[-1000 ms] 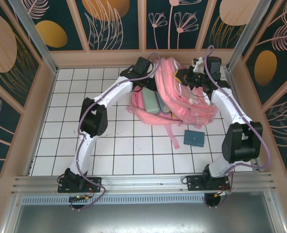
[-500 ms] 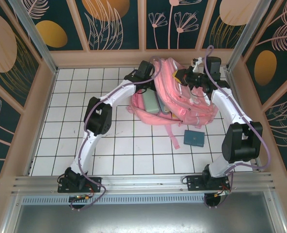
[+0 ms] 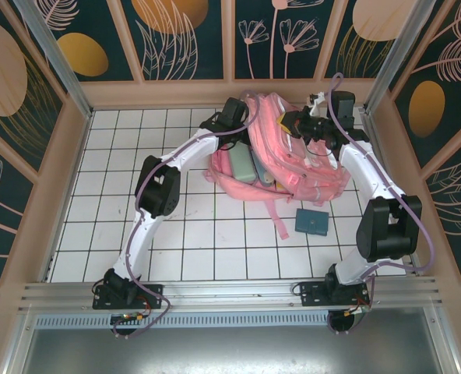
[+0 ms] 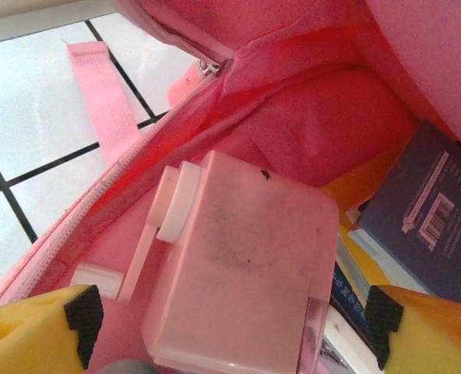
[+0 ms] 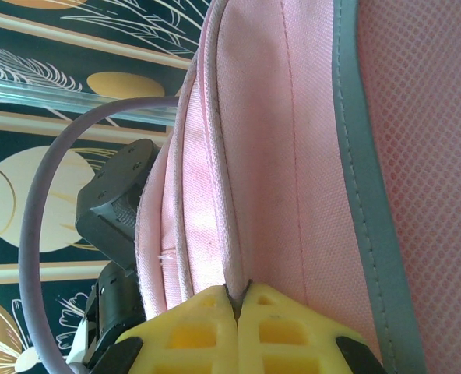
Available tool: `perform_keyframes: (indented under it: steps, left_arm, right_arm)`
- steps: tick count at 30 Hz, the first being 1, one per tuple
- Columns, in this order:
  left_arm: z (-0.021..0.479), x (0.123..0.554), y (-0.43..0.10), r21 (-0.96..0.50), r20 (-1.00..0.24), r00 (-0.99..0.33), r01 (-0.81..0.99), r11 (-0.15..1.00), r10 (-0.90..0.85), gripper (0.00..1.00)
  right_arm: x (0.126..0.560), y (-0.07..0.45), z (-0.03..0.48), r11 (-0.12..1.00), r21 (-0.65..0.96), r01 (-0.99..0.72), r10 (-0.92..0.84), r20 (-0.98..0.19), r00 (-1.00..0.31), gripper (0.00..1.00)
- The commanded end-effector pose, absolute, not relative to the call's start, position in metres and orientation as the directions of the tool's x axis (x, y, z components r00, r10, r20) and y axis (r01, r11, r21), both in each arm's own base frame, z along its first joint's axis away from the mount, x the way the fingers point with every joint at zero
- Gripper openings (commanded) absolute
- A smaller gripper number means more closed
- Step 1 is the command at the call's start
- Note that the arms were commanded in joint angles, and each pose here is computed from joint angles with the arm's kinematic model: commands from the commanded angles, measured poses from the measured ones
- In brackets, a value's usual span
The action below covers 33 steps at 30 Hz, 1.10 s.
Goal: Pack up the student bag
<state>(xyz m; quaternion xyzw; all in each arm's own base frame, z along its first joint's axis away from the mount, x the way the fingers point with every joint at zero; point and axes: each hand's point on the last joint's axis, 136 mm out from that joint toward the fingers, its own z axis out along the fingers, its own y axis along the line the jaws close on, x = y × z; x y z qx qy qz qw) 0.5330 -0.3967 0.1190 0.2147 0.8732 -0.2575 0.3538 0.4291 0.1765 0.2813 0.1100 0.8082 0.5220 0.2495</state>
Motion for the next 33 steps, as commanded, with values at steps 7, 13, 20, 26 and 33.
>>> perform_keyframes:
  steps: [7, 13, 20, 26, 33]
  left_arm:
    - [0.205, 0.516, -0.358, -0.224, -0.8, -0.586, 0.488, 0.844, 0.127, 0.98]
    - [0.178, 0.488, -0.306, -0.178, -0.753, -0.648, 0.369, 0.912, 0.115, 0.99]
    - [0.149, 0.445, -0.259, -0.23, -0.678, -0.734, 0.246, 0.941, 0.026, 0.99]
    - [0.152, 0.417, -0.241, -0.278, -0.652, -0.757, 0.176, 0.944, -0.05, 0.98]
    - [0.189, 0.401, -0.245, -0.427, -0.669, -0.723, 0.183, 0.885, -0.174, 0.99]
  right_arm:
    - [0.425, 0.182, 0.303, 0.422, 0.885, -0.197, 0.387, -0.372, -0.843, 0.0]
    - [0.427, 0.175, 0.29, 0.472, 0.863, -0.18, 0.393, -0.389, -0.833, 0.0]
    - [0.428, 0.156, 0.271, 0.584, 0.805, -0.103, 0.434, -0.417, -0.799, 0.33]
    - [0.408, 0.131, 0.258, 0.667, 0.745, -0.02, 0.48, -0.449, -0.754, 0.49]
    - [0.36, 0.087, 0.223, 0.744, 0.646, 0.169, 0.558, -0.461, -0.69, 0.6]
